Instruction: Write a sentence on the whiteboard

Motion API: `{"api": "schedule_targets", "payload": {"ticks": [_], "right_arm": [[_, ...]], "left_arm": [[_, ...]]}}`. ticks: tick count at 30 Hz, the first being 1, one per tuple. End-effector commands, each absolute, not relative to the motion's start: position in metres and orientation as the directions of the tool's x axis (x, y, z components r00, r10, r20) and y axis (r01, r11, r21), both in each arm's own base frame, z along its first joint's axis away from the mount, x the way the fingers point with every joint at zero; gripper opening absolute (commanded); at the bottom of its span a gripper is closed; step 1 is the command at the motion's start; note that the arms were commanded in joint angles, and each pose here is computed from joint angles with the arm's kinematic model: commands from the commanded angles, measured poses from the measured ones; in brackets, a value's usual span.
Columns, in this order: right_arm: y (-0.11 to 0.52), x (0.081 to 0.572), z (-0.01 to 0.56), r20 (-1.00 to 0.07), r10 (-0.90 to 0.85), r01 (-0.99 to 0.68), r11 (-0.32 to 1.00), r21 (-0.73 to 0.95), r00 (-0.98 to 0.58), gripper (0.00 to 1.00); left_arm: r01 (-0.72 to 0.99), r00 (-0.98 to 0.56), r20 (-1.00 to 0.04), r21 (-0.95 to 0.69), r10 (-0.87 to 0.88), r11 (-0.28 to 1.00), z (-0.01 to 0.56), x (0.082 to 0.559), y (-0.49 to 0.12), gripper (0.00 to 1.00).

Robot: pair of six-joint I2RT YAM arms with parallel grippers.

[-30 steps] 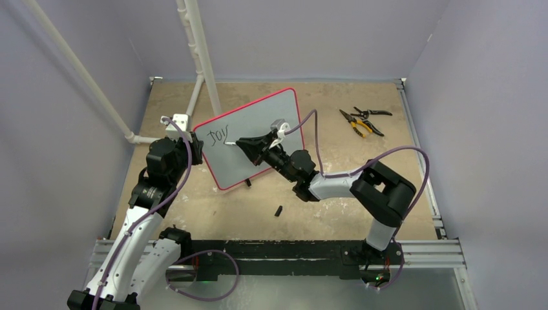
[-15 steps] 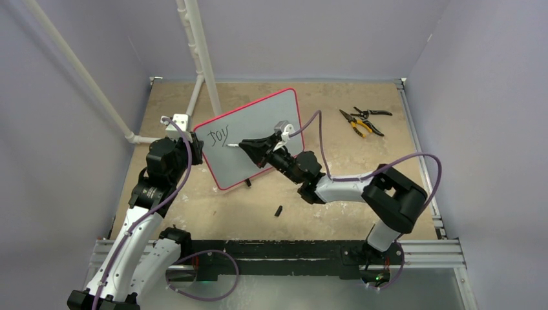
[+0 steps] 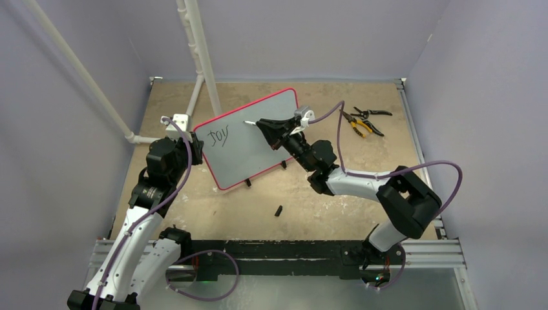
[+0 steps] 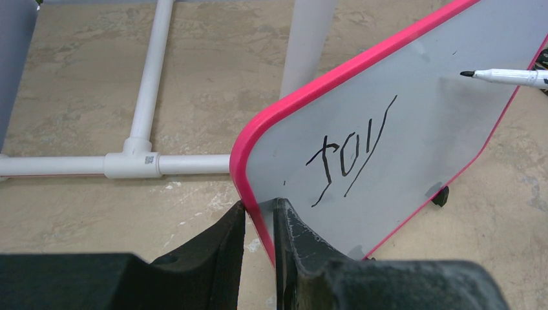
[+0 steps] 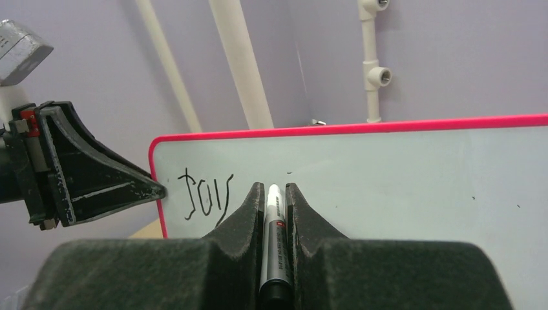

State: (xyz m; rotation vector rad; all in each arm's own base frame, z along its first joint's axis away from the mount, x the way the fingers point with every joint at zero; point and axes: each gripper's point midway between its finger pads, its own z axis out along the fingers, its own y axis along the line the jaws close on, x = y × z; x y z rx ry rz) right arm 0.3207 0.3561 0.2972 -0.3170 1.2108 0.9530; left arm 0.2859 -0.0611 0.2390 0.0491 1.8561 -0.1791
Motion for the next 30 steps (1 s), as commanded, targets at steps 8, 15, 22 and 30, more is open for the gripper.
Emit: {"api": "schedule_targets", "payload": {"ticks": [8,15,22,30], "right_arm": [[0.365,0.323,0.322,-0.873,0.481,-0.796,0.558,0.235,0.079,0.0],[0.369,0.327,0.317,-0.879,0.472,-0.792,0.562,0.241,0.067,0.0],[0.367,0.331,0.301,-0.892,0.45,-0.77,0.583,0.258,0.042,0.0],[0.363,0.331,0.281,-0.899,0.438,-0.751,0.595,0.288,0.002,0.0]], "left_arm": [[0.141,-0.249,-0.966,-0.1,-0.062,0.985,0.252,0.291,-0.064,0.21],[0.141,-0.25,-0.966,-0.099,-0.062,0.985,0.252,0.291,-0.064,0.21],[0.141,-0.249,-0.967,-0.1,-0.062,0.985,0.252,0.291,-0.064,0.21],[0.141,-0.247,-0.967,-0.1,-0.063,0.985,0.252,0.291,-0.064,0.21]]}}
